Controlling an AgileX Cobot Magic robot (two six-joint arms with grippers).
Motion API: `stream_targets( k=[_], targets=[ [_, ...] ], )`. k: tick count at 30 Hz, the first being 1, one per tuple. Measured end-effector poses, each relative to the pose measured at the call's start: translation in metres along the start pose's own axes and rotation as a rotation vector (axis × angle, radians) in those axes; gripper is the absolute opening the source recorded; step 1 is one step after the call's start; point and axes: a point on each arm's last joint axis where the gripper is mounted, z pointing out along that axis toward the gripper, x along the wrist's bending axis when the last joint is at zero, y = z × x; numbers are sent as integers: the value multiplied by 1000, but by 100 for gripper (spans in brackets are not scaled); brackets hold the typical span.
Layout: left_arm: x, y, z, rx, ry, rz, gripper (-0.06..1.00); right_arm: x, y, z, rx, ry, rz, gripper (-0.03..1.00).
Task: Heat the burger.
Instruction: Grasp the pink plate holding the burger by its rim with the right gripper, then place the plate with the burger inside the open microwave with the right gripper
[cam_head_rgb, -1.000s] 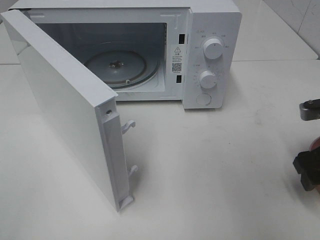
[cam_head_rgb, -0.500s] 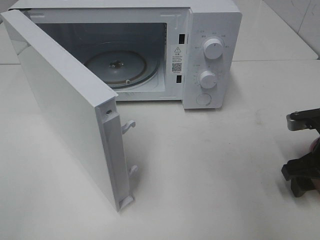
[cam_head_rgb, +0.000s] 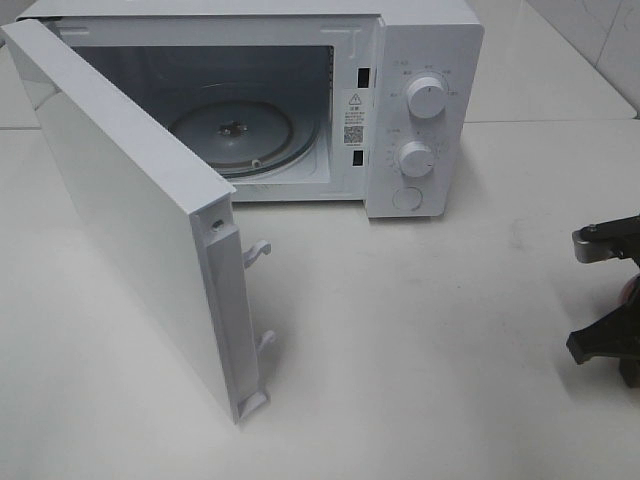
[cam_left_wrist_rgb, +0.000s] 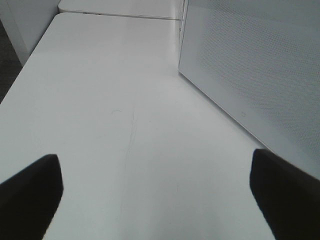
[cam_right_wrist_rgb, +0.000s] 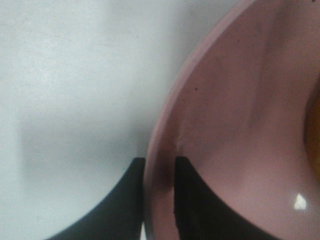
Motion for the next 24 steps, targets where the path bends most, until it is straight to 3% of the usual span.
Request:
stream_targets(
  k=[1, 2, 5, 16, 24],
  targets=[
    [0, 0, 0, 0, 0, 0, 93, 0, 0, 0, 0, 0, 0, 19],
    [0, 0, 0, 0, 0, 0, 93, 0, 0, 0, 0, -1, -1, 9],
    [0, 0, 0, 0, 0, 0, 93, -1, 1, 0, -8, -8, -16, 4],
    [0, 0, 0, 0, -1, 0, 93, 0, 1, 0, -8, -10, -20, 4],
    [0, 0, 0, 0, -1, 0, 93, 13, -2, -6, 19, -121, -65, 2]
  ],
)
